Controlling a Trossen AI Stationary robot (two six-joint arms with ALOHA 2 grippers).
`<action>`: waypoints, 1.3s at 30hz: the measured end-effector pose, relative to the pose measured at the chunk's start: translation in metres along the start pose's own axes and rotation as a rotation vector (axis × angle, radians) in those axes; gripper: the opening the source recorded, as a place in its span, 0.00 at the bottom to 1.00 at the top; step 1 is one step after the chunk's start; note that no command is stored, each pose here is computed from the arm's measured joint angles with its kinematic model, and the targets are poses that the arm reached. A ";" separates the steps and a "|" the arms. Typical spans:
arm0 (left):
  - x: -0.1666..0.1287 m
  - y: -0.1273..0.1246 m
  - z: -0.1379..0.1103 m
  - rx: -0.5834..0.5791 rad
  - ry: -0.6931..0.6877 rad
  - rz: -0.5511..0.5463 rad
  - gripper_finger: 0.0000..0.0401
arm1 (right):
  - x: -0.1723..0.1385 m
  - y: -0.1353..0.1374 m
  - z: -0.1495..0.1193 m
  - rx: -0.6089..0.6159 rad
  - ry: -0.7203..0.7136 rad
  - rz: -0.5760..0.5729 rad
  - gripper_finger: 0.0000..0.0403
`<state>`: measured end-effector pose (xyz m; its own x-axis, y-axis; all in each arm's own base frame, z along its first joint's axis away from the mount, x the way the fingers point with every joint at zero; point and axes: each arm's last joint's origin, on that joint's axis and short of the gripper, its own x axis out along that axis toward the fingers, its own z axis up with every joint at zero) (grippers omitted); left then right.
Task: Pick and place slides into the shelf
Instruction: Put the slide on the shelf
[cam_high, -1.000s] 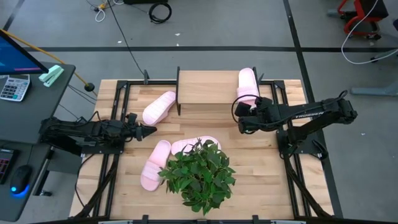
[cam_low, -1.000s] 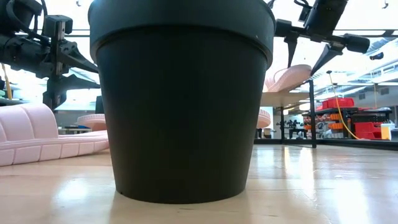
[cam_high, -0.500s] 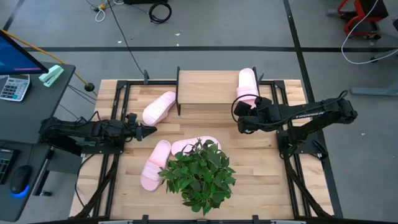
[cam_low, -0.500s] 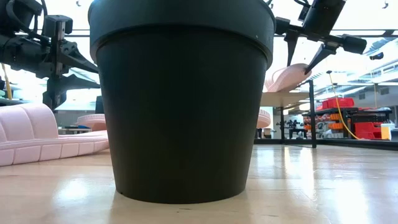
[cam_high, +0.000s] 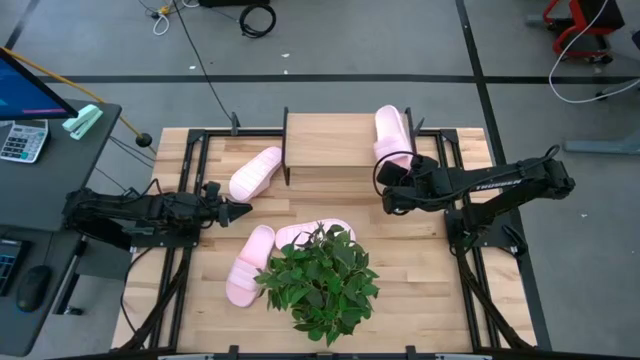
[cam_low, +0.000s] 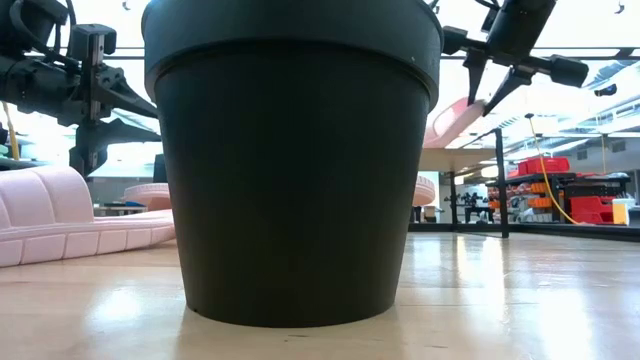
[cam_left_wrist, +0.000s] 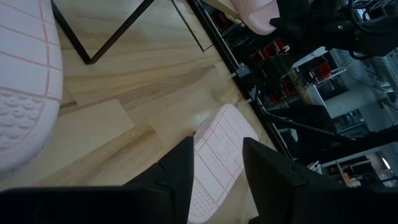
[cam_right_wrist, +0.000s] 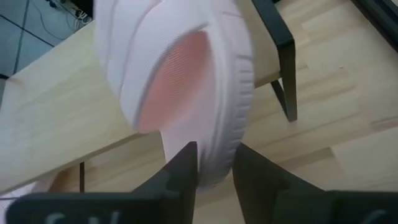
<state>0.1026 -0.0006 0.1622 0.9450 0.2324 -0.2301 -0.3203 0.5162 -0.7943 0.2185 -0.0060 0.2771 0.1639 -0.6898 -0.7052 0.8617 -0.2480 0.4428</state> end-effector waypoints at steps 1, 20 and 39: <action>0.000 0.000 0.000 0.000 0.000 0.000 0.36 | 0.000 0.000 0.000 0.005 -0.001 0.000 0.23; 0.000 0.000 0.000 0.000 0.000 0.000 0.36 | -0.006 0.004 0.000 0.110 -0.008 0.041 0.12; 0.000 0.000 0.000 0.001 0.000 0.000 0.36 | -0.007 0.000 0.002 0.006 0.005 -0.010 0.30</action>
<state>0.1026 -0.0006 0.1622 0.9449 0.2326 -0.2303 -0.3208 0.5173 -0.7934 0.2163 -0.0025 0.2826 0.1577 -0.6840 -0.7122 0.8605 -0.2587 0.4390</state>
